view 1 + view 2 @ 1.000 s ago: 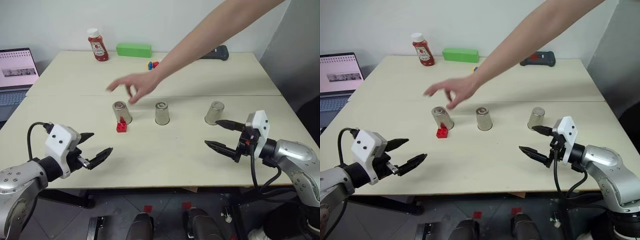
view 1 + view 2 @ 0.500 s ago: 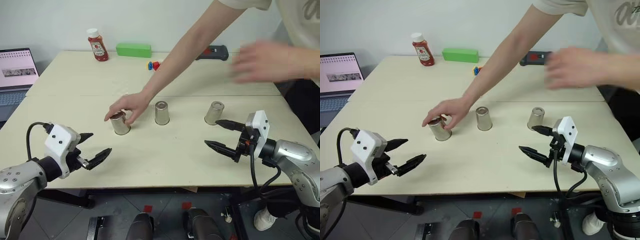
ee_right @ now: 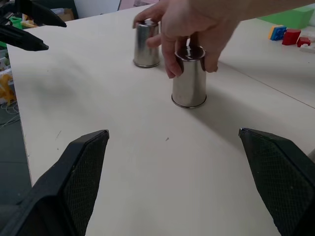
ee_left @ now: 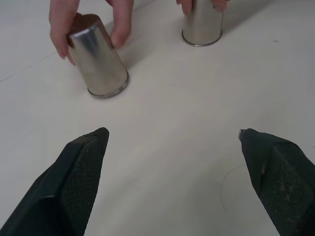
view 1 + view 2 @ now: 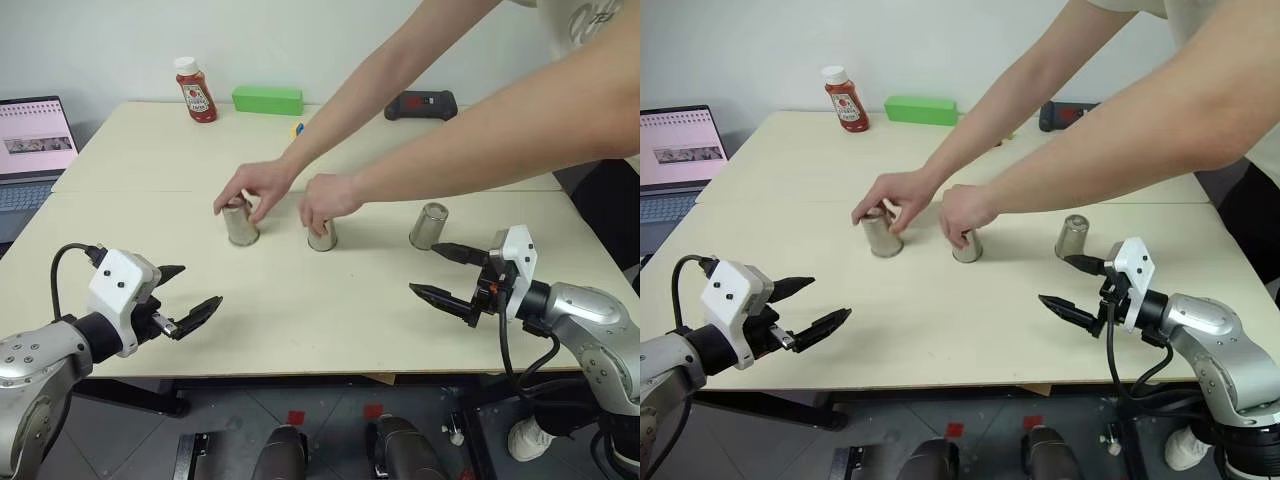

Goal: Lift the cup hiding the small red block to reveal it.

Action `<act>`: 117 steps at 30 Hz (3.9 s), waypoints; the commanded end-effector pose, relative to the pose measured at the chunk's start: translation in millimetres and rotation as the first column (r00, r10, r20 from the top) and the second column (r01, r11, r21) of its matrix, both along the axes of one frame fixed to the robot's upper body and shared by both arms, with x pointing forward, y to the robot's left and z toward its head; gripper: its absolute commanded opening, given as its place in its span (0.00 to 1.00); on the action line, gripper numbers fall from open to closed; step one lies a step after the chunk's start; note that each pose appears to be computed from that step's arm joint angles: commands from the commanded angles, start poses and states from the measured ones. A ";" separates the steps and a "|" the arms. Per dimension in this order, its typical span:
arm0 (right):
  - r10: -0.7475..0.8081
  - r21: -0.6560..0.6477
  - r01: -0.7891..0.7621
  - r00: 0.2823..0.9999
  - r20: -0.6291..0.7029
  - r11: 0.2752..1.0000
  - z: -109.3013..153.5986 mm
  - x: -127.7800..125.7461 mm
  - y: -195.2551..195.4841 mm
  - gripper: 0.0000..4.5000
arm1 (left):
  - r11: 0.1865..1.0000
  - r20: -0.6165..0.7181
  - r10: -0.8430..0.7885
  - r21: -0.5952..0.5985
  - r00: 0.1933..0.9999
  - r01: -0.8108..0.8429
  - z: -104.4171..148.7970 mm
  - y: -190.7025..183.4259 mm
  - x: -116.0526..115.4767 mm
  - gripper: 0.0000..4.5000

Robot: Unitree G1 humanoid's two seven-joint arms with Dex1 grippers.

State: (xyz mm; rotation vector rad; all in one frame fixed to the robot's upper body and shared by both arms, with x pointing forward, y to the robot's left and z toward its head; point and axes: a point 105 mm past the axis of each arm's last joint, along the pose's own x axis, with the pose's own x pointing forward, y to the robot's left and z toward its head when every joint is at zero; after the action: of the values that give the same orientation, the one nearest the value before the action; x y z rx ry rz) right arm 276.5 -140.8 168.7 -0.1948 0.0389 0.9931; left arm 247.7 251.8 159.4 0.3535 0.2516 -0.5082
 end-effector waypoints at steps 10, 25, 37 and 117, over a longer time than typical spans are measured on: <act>0.010 0.007 -0.011 0.999 0.046 1.000 8.9 -2.1 2.4 1.00 | 0.999 0.041 -0.018 0.028 0.999 0.017 9.3 -0.8 3.3 1.00; 0.049 0.029 -0.050 0.998 0.028 0.998 11.0 -2.8 20.3 1.00 | 0.998 0.048 -0.065 0.008 0.997 0.065 13.3 -11.1 11.5 1.00; 0.003 -0.028 -0.002 1.000 0.028 1.000 -1.3 43.9 76.3 1.00 | 0.995 0.035 -0.094 0.031 0.995 0.092 17.1 -12.4 11.1 1.00; -0.344 0.020 0.345 0.938 -0.048 0.938 8.5 134.9 76.3 0.91 | 0.962 0.006 -0.271 -0.029 0.962 0.271 14.2 -44.1 27.7 1.00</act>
State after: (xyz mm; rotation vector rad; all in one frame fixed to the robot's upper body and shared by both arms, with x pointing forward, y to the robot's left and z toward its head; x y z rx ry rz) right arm 409.2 -65.1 153.4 -0.1493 0.1717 0.6483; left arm 274.5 209.5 165.7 0.3341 0.2302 -0.7759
